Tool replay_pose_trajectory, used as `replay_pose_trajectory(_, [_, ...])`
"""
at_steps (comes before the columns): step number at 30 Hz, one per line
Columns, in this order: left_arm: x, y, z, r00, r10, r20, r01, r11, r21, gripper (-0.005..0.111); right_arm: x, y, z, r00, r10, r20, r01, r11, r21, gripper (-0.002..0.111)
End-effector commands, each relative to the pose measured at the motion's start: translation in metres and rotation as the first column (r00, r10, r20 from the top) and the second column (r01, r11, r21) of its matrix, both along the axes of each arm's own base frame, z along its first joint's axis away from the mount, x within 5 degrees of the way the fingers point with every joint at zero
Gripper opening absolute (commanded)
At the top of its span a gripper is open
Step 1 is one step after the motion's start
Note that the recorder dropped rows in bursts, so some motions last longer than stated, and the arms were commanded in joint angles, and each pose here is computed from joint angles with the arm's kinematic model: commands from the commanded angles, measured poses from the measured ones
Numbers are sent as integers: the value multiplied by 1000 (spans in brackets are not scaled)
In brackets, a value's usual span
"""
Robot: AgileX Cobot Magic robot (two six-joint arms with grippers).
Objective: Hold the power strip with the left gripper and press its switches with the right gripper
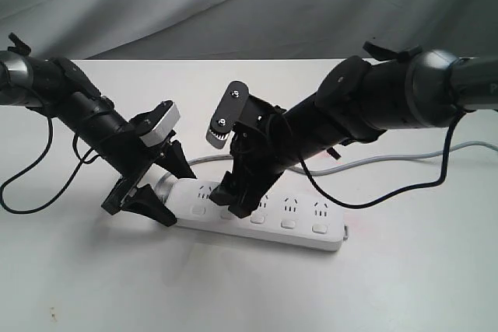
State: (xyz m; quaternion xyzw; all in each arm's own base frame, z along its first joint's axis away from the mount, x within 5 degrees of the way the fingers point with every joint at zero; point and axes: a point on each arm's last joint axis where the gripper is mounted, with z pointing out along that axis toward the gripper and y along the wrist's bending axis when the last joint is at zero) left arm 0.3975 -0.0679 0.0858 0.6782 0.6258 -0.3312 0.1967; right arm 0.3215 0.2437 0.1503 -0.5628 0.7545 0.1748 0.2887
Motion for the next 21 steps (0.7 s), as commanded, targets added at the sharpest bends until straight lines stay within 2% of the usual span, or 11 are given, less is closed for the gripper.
replay_pose_trajectory(1, [2, -1, 2, 1000, 5, 9, -5, 1000, -8, 45, 0, -4, -1, 1000, -15, 3, 15, 1000, 13, 73])
replay_pose_trajectory(6, [2, -1, 2, 1000, 5, 9, -5, 1000, -8, 45, 4, -5, -3, 998, -43, 35, 43, 999, 1, 73])
replay_pose_trajectory(10, [2, -1, 2, 1000, 5, 9, -5, 1000, -8, 45, 4, -5, -34, 999, -42, -30, 40, 998, -41, 73])
replay_pose_trajectory(21, [2, -1, 2, 1000, 5, 9, -5, 1000, -8, 45, 4, -8, -37, 999, -42, -19, 41, 997, -69, 73])
